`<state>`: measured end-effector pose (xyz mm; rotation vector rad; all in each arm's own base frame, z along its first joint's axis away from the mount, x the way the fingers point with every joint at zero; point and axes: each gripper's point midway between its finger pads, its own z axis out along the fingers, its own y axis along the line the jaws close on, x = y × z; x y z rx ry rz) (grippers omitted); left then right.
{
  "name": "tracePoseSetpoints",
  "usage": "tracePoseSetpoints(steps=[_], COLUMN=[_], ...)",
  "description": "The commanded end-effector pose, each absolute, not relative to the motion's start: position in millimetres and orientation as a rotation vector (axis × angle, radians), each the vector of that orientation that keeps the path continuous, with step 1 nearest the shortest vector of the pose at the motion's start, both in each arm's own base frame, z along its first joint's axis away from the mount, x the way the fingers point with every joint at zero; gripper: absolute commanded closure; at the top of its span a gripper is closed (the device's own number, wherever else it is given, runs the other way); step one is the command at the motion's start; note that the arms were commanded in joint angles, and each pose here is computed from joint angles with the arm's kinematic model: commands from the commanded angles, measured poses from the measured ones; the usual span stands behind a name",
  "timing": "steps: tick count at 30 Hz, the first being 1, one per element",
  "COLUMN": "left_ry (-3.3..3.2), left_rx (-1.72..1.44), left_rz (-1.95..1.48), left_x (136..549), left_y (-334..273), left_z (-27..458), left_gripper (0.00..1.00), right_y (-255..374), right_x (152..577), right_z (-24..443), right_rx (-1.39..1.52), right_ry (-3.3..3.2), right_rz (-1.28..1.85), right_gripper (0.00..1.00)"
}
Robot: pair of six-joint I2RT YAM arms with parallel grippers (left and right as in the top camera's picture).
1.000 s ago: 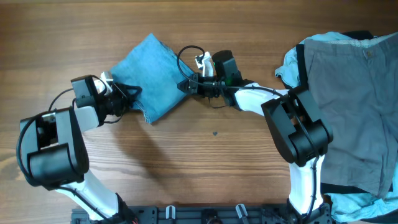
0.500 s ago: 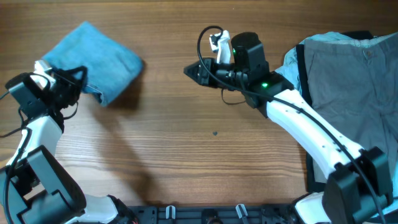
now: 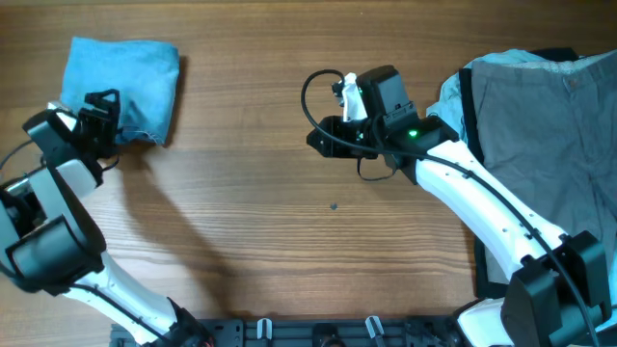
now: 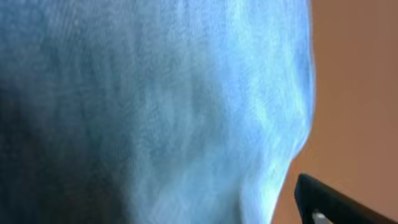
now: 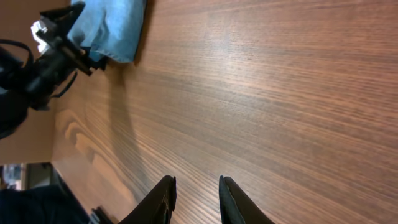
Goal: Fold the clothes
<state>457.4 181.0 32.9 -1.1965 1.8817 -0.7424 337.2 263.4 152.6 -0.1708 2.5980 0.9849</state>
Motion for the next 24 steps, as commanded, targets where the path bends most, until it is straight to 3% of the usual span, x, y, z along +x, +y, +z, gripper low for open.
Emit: tracePoseSetpoints(steps=[1,4,7,11,15,17,24], left_ry=[2.064,2.144,2.192,2.207,2.195,2.187,2.103], left_rx=[-1.06,-0.776,-0.444,-0.092,0.064,0.119,0.142], left_rz=[-0.646,-0.592,-0.49,-0.284,-0.218,-0.19,-0.17], left_x=[421,400,380,341,286,250,208], left_y=[184,165,122,49,-6,-21,-27], left_z=[29,99,177,263,299,306,324], left_gripper=[0.0,0.0,0.0,0.0,0.0,0.0,0.0], right_y=[252,235,215,202,183,172,161], right_x=[349,371,387,378,341,319,297], right_z=[150,171,219,285,332,349,340], right_rx=[-0.164,-0.182,-0.108,-0.166,-0.252,-0.253,-0.245], right_ry=[2.568,2.479,2.337,2.16,2.059,2.029,2.099], right_rz=[0.851,0.656,0.532,0.502,0.484,0.491,0.48], right_gripper=[0.73,0.74,0.72,0.53,0.39,0.0,0.0])
